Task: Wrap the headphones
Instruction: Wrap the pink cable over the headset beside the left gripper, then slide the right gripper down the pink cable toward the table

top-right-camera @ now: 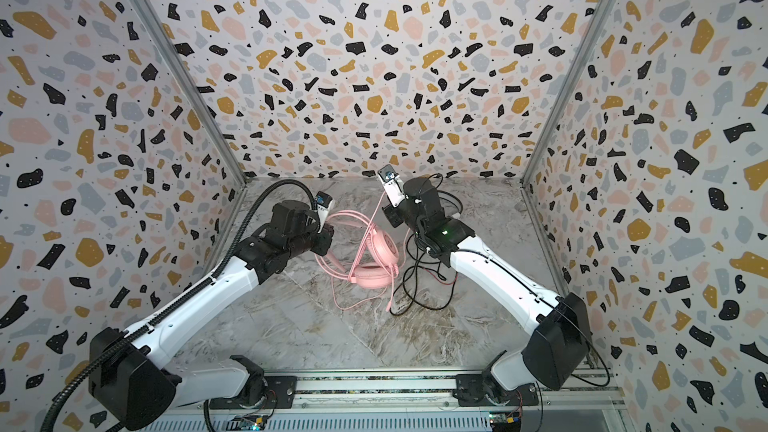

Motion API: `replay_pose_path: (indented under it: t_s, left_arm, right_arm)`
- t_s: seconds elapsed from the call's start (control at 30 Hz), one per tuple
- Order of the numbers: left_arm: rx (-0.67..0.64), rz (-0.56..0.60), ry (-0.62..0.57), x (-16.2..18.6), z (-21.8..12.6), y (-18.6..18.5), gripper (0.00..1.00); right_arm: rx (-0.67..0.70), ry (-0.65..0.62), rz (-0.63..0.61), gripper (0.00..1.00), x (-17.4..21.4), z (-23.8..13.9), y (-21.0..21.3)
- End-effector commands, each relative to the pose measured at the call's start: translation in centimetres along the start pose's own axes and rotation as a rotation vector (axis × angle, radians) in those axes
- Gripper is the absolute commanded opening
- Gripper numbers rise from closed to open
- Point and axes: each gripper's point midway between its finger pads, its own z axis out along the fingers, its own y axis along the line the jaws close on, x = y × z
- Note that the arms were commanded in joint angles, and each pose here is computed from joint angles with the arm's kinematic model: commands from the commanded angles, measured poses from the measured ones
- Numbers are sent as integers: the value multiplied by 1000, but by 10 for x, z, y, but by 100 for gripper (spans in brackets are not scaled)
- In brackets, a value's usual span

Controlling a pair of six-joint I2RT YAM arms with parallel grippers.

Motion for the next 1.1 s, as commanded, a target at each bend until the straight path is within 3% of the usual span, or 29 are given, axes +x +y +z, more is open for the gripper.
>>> replay_pose_path:
  t_s: [0.0,0.1,0.3,0.5,0.7,1.07]
  left_arm:
    - [89,13,-96,-21,-12,-16,0]
    - [113,7,-121,-24,-16,-20,0]
    - [154,-5,-173,-32,-24,-23,0]
    - [219,-31,-199,-36,-27,-25,0]
    - [250,-57,-191,-35,-24,-23,0]
    - [327,-152,-231,-45,-27,-10,0]
  right_arm:
    - [-47,-28,112,6,2,4,-9]
    - [-118,-4,159,13,23,15,-1]
    - [-280,12,259,17,55,30,27]
    - [-464,10,460,24,88,54,33]
    - [-515,60,532,32,118,84,49]
    - [-551,142,604,33,172,116,95]
